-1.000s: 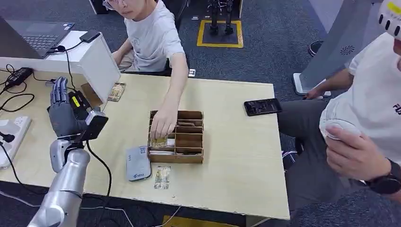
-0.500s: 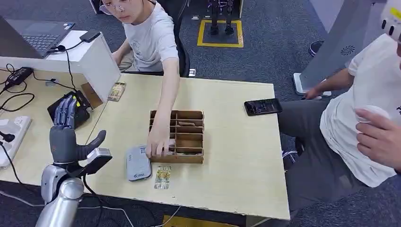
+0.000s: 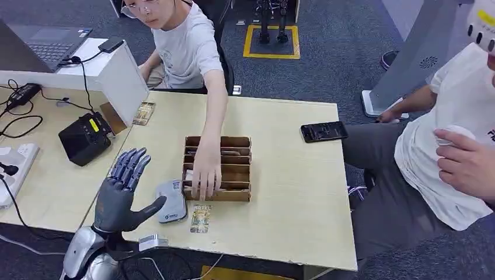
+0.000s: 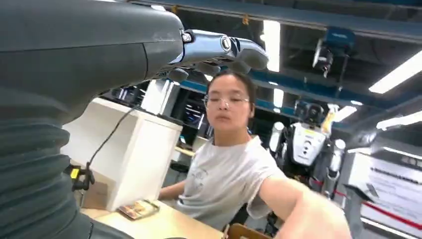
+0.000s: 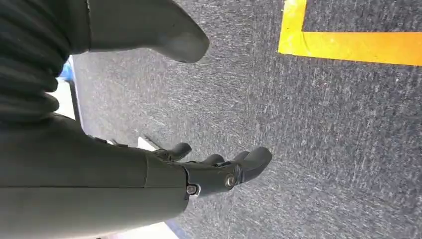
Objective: Pass the card to the sensor for recognition and then transmit it.
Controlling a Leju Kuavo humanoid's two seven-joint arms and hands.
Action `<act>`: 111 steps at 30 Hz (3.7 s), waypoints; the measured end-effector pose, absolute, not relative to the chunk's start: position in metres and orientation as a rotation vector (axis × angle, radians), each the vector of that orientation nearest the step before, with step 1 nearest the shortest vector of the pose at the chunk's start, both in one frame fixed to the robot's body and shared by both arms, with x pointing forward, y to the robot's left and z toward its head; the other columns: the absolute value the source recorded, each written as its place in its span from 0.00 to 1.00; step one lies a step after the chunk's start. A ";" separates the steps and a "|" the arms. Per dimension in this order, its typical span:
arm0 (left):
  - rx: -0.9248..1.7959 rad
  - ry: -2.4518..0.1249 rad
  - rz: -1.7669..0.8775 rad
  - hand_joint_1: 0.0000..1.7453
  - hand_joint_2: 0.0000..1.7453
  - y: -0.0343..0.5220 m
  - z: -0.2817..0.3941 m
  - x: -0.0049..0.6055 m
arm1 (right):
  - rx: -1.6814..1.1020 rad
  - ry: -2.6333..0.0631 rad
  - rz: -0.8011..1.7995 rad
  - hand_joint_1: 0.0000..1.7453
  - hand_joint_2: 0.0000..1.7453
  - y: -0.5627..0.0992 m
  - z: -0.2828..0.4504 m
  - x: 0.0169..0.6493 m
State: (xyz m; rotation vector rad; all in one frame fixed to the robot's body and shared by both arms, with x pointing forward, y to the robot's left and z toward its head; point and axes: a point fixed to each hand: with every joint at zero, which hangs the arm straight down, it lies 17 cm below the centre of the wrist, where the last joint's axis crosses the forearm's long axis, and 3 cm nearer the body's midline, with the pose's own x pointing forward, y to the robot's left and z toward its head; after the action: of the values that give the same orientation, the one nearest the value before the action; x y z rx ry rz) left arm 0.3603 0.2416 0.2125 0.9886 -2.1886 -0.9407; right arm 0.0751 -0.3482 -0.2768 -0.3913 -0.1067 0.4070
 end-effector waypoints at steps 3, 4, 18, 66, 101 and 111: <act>0.971 -2.193 -0.964 0.00 1.00 0.237 0.211 0.357 | -0.391 -0.105 0.400 0.00 1.00 -0.349 -0.277 0.075; 0.968 -2.195 -0.968 0.00 1.00 0.236 0.211 0.357 | -0.391 -0.104 0.399 0.00 1.00 -0.349 -0.277 0.074; 1.167 -2.087 -1.275 0.00 1.00 0.217 0.181 0.348 | -0.391 -0.106 0.409 0.00 1.00 -0.347 -0.277 0.074; 0.866 -1.804 -1.202 0.00 1.00 0.187 0.103 0.426 | -0.378 -0.105 0.430 0.00 1.00 -0.339 -0.278 0.073; 0.824 -1.792 -1.193 0.00 1.00 0.180 0.096 0.425 | -0.376 -0.118 0.434 0.00 1.00 -0.339 -0.278 0.075; 0.800 -1.786 -1.165 0.00 1.00 0.176 0.093 0.430 | -0.375 -0.120 0.446 0.00 1.00 -0.339 -0.278 0.075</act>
State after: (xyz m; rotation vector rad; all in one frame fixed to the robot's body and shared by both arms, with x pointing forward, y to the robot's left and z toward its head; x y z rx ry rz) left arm 0.4301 0.1756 0.0931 0.7995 -1.7859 -1.1650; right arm 0.0751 -0.3388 -0.2777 -0.3745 -0.1200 0.4463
